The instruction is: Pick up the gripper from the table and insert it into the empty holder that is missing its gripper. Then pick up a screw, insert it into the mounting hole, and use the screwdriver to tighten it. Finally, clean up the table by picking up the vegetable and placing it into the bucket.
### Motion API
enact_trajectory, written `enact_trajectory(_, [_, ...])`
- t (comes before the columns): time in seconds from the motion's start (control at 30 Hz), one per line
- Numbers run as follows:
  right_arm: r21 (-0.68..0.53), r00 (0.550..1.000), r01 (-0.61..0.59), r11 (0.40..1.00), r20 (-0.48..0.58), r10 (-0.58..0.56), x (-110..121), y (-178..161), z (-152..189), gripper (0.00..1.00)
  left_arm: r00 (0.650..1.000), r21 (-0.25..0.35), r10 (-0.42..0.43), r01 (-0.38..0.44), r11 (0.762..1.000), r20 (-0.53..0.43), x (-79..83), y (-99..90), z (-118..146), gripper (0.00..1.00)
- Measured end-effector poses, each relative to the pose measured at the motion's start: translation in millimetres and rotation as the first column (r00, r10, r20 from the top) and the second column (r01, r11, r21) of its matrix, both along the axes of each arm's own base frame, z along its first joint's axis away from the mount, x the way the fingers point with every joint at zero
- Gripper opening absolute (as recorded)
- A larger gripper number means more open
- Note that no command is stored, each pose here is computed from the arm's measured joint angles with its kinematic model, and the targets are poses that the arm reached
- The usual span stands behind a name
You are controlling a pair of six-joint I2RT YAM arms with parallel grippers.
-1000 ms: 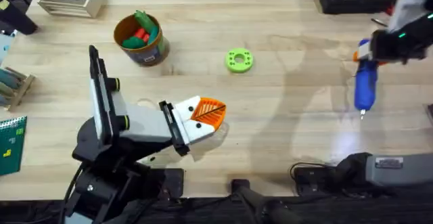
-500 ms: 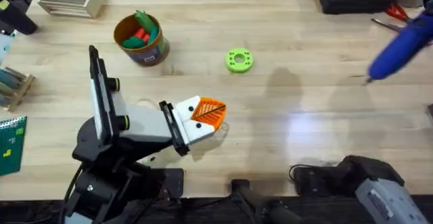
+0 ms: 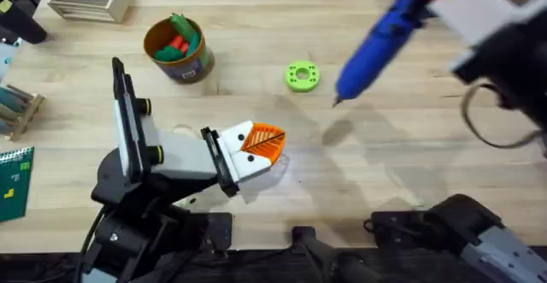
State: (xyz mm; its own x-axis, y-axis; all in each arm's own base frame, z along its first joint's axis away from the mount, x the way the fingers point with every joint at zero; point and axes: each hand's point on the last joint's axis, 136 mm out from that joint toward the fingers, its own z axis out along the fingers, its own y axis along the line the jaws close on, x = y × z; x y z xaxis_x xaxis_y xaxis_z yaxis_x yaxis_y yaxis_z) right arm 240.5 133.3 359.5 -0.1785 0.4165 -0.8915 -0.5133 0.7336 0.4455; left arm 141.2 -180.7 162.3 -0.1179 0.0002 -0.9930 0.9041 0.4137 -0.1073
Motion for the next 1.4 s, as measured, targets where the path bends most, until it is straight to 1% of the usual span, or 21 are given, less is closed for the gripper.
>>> enact_trajectory(0.13, [-0.037, 0.991, -0.126, 0.991, 0.050, 0.128, 5.4, 45.6, 1.5, 0.027, 1.000, 0.000, 0.003, -0.003, 1.000, 0.000, 0.4, 0.2, 0.0, 0.005])
enact_trajectory(0.23, [-0.076, 0.971, -0.204, 0.976, 0.108, 0.212, 1.9, 76.6, 4.0, 0.027, 1.000, 0.000, 0.004, -0.004, 1.000, 0.000, 0.6, 0.3, 0.0, 0.005])
enact_trajectory(0.3, [-0.092, 0.953, -0.250, 0.964, 0.150, 0.261, -3.8, 94.4, 7.7, 0.027, 1.000, 0.000, 0.004, -0.004, 1.000, 0.000, 0.6, 0.3, 0.0, 0.005])
enact_trajectory(0.33, [-0.099, 0.925, -0.310, 0.946, 0.199, 0.324, -14.3, 117.3, 12.8, 0.027, 1.000, 0.000, 0.004, -0.004, 1.000, 0.000, 0.6, 0.3, 0.0, 0.005])
enact_trajectory(0.43, [-0.100, 0.891, -0.373, 0.922, 0.240, 0.386, -28.1, 140.3, 16.8, 0.027, 1.000, 0.000, 0.004, -0.004, 1.000, 0.000, 0.7, 0.3, 0.0, 0.005])
enact_trajectory(0.6, [-0.107, 0.840, -0.451, 0.886, 0.287, 0.461, -49.3, 168.2, 19.3, 0.027, 1.000, 0.000, 0.004, -0.004, 1.000, 0.000, 0.7, 0.3, 0.1, 0.005])
enact_trajectory(0.77, [-0.133, 0.817, -0.490, 0.862, 0.275, 0.507, -59.9, 184.5, 9.7, 0.027, 1.000, 0.000, 0.004, -0.004, 1.000, 0.000, 0.7, 0.3, 0.0, 0.005])
enact_trajectory(0.97, [-0.199, 0.796, -0.482, 0.853, 0.306, 0.522, -65.5, 190.9, 5.7, 0.027, 1.000, 0.000, 0.004, -0.004, 1.000, 0.000, 0.7, 0.3, 0.0, 0.005])
enact_trajectory(1.4, [-0.223, 0.790, -0.471, 0.853, 0.323, 0.521, -66.0, 191.1, 5.8, 0.027, 1.000, 0.000, 0.004, -0.004, 1.000, 0.000, 0.7, 0.3, 0.0, 0.005])
